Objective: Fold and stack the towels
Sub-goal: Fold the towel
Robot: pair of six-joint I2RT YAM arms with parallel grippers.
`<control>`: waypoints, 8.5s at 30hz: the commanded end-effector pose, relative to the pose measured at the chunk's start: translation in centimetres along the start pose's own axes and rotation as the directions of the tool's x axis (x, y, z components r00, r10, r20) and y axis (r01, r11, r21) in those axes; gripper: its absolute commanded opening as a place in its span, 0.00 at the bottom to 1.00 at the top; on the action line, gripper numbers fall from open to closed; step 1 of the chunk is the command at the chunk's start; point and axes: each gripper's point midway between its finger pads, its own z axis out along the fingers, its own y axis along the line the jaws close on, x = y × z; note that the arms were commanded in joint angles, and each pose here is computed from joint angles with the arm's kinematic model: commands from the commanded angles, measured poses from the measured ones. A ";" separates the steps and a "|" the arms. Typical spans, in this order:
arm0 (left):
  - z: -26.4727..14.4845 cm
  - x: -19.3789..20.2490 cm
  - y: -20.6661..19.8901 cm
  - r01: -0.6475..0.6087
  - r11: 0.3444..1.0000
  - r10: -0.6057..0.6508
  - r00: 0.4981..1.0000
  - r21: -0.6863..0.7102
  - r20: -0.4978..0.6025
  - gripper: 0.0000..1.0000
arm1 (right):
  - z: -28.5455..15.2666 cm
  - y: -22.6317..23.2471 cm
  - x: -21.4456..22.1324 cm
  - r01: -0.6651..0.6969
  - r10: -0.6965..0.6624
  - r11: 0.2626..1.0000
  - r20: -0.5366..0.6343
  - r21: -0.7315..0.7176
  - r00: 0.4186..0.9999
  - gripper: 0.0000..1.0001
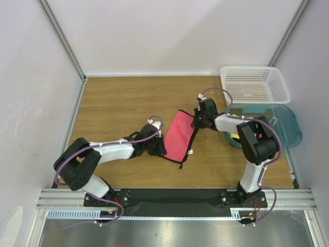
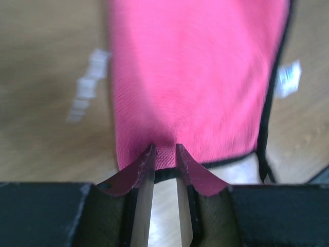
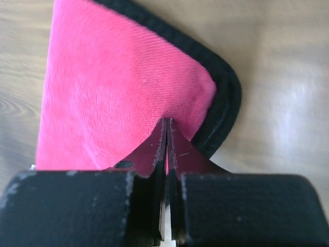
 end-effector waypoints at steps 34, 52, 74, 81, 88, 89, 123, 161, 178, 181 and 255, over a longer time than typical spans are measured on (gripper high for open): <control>-5.2 -10.7 7.8 0.022 0.961 0.044 0.972 -0.274 0.233 0.50 | -11.8 7.6 8.8 0.115 -0.132 0.981 -0.098 -0.155 0.986 0.00; -7.8 -3.4 10.1 0.429 0.882 -0.323 0.852 -0.194 0.411 0.67 | -6.7 12.7 2.1 0.219 -0.229 0.935 -0.004 -0.278 0.973 0.11; -4.8 -2.4 10.1 0.398 0.916 -0.354 0.868 -0.060 0.348 0.57 | -4.0 8.5 7.1 0.181 -0.209 0.965 -0.139 -0.190 0.968 0.07; -4.7 -2.6 10.3 0.398 0.917 -0.354 0.854 -0.040 0.381 0.35 | -2.8 8.2 8.3 0.166 -0.197 0.969 -0.170 -0.183 0.965 0.06; -5.6 -4.6 10.5 0.349 0.937 -0.294 0.829 -0.029 0.476 0.00 | -2.4 9.0 8.8 0.163 -0.199 0.967 -0.179 -0.197 0.963 0.06; -5.8 -4.9 10.3 0.342 0.939 -0.290 0.825 -0.021 0.486 0.00 | -2.4 9.0 8.9 0.159 -0.196 0.968 -0.182 -0.196 0.964 0.06; -9.2 -7.6 1.9 0.029 0.993 0.021 0.916 -0.118 0.401 0.00 | -3.7 16.2 5.3 0.130 -0.143 0.945 -0.023 -0.300 0.989 0.05; -9.4 -8.9 0.6 -0.038 0.989 0.090 0.925 -0.146 0.370 0.01 | -2.9 15.7 14.3 0.084 -0.168 0.939 -0.230 -0.335 0.959 0.00; -5.7 -8.1 0.8 0.020 0.993 0.020 0.945 -0.119 0.325 0.00 | -7.2 13.7 8.4 0.172 -0.198 0.949 -0.077 -0.263 0.977 0.06; -5.5 -8.2 0.4 0.021 0.994 0.015 0.947 -0.108 0.321 0.00 | -6.4 12.4 8.7 0.166 -0.192 0.958 -0.091 -0.234 0.977 0.06; -2.6 -3.2 -2.5 -0.246 0.967 0.222 0.941 0.063 0.257 0.31 | -5.2 12.8 6.2 0.050 -0.084 0.952 -0.102 -0.301 0.991 0.13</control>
